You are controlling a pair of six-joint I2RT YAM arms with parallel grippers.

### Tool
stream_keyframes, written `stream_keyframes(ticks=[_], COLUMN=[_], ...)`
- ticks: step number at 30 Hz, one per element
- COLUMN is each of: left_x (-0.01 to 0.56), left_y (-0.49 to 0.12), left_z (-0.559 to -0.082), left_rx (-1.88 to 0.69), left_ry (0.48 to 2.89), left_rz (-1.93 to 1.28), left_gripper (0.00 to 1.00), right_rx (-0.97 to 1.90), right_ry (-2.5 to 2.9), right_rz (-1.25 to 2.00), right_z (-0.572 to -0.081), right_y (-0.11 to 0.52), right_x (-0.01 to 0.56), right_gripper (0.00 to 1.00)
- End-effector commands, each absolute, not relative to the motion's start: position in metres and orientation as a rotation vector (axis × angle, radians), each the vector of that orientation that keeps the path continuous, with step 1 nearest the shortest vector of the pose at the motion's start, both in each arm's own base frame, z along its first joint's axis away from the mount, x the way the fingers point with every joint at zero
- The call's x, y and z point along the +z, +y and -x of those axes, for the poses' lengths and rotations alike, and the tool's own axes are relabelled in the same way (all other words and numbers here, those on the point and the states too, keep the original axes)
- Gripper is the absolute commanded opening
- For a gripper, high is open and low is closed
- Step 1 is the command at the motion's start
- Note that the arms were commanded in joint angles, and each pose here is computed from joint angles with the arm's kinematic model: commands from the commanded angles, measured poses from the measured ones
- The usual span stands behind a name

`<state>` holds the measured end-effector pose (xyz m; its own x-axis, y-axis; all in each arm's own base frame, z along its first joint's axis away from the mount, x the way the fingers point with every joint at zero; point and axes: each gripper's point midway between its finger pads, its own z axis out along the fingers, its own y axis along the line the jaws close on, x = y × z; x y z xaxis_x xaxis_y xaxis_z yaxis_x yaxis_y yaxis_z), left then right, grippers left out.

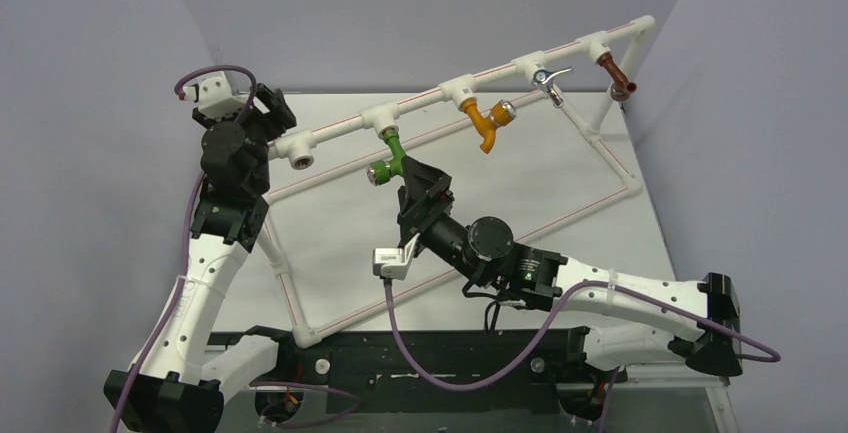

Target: Install the water faucets

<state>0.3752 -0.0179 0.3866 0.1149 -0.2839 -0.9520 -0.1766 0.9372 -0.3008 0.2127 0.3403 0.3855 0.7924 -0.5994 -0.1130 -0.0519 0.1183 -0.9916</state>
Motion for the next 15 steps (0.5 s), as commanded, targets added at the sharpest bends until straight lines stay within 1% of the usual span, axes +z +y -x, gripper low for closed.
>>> stream_keyframes(ticks=[1, 8, 15], left_x=[0.262, 0.261, 0.26], left_y=[-0.025, -0.026, -0.026], left_z=[-0.365, -0.365, -0.365], left_rx=[0.038, 0.038, 0.037], left_ry=[1.894, 1.896, 1.898], left_rz=[0.265, 0.265, 0.263], left_gripper=[0.69, 0.68, 0.68], right_rx=[-0.605, -0.661, -0.639], right_ry=[0.551, 0.571, 0.58], right_rz=[1.298, 1.271, 1.254], right_z=[-0.223, -0.233, -0.234], right_y=[0.333, 0.339, 0.344], right_x=[0.411, 0.411, 0.413], right_gripper=[0.77, 0.71, 0.57])
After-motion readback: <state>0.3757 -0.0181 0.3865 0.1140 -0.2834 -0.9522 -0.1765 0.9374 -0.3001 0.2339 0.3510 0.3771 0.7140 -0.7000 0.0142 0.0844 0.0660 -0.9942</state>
